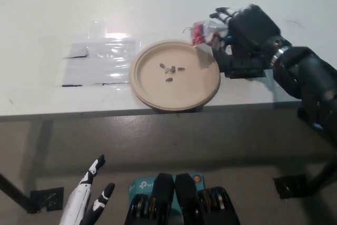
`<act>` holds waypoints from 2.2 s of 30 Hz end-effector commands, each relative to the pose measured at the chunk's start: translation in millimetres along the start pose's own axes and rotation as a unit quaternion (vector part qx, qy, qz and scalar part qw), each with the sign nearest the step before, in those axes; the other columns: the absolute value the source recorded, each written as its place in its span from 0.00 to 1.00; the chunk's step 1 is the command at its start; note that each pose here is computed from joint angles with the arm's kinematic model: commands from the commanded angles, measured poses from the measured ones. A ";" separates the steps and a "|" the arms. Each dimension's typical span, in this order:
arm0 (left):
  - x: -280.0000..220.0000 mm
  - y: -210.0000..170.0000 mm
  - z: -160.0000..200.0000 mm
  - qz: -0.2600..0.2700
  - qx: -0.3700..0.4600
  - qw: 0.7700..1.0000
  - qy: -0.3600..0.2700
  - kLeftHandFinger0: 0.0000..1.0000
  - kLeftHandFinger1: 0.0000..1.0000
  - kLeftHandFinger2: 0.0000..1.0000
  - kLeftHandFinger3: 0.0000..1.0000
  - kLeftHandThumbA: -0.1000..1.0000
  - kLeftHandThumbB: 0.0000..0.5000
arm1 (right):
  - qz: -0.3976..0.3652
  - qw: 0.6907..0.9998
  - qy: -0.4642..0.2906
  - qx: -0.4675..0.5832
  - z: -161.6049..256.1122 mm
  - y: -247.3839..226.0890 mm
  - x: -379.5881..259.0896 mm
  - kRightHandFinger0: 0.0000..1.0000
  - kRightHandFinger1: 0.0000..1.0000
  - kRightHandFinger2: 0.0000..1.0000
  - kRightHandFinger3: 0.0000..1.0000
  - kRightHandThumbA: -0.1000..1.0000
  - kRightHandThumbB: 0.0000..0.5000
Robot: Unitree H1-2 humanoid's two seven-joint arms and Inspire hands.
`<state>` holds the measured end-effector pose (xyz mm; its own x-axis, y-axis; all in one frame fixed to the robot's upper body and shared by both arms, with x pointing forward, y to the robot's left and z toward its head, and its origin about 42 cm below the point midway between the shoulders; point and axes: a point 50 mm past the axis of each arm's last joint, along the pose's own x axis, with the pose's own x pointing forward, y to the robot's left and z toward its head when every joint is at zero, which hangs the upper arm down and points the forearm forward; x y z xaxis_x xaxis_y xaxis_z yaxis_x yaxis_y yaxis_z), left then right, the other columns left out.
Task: The robot picks up a small bag of sunflower seeds on the right hand side and take it to the empty plate on the left hand side then pours some sunflower seeds on to the plate.
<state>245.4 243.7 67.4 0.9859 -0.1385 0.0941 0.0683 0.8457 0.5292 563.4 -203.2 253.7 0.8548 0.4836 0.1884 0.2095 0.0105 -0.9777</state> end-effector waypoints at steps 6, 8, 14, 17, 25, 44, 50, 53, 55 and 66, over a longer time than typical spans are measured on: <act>-13.0 0.2 0.9 0.017 0.001 1.000 -0.004 1.00 1.00 1.00 1.00 1.00 0.25 | -0.100 0.963 0.084 0.234 -4.3 -5.9 -0.8 0.00 0.38 0.85 0.84 0.00 0.34; -14.7 0.6 -0.3 0.019 -0.001 1.000 -0.002 1.00 1.00 1.00 1.00 1.00 0.27 | -0.117 0.949 0.106 0.271 -3.4 0.0 -3.9 0.00 0.35 0.82 0.82 0.00 0.29; -18.3 0.7 -2.4 0.023 -0.008 1.000 0.003 1.00 1.00 1.00 1.00 1.00 0.29 | -0.133 0.935 0.125 0.304 -1.7 4.5 -6.2 0.00 0.30 0.80 0.89 0.00 0.23; -20.0 0.6 -2.4 0.024 -0.008 1.000 0.004 1.00 1.00 1.00 1.00 1.00 0.29 | -0.147 0.928 0.134 0.316 -3.3 4.7 -8.1 0.00 0.32 0.77 0.87 0.00 0.25; -23.0 2.2 -5.4 0.029 -0.007 1.000 0.009 1.00 1.00 1.00 1.00 1.00 0.28 | -0.204 0.905 0.175 0.329 -24.5 7.1 -27.8 0.00 0.31 0.63 0.64 0.00 0.36; -18.5 3.2 -5.9 0.031 -0.005 0.999 0.008 1.00 1.00 1.00 1.00 1.00 0.29 | -0.071 0.953 0.109 0.274 -23.7 33.6 -48.3 1.00 1.00 1.00 1.00 0.92 1.00; -14.6 5.6 -4.7 0.032 -0.007 0.999 0.001 1.00 1.00 1.00 1.00 1.00 0.28 | -0.059 0.945 0.103 0.304 -17.4 35.1 -46.4 1.00 1.00 1.00 1.00 0.95 1.00; -14.7 5.9 -4.3 0.031 -0.007 0.999 0.002 1.00 1.00 1.00 1.00 1.00 0.29 | -0.054 0.940 0.097 0.324 -15.0 34.5 -46.4 1.00 1.00 1.00 1.00 0.95 1.00; -13.2 7.2 -4.0 0.031 -0.005 1.000 -0.001 1.00 1.00 1.00 1.00 1.00 0.28 | -0.056 0.934 0.084 0.343 -13.6 28.5 -45.0 1.00 1.00 1.00 1.00 0.93 1.00; -6.2 9.6 -3.2 0.034 -0.006 0.999 -0.005 1.00 1.00 1.00 1.00 1.00 0.29 | -0.132 0.893 -0.008 0.430 -1.5 -39.8 -61.3 1.00 1.00 1.00 1.00 0.89 1.00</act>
<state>235.1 252.0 61.5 0.9920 -0.0959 0.0819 0.0392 0.8520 0.5221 517.1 -221.0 229.6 0.8744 0.3585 0.3269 -0.0193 0.6990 -0.7148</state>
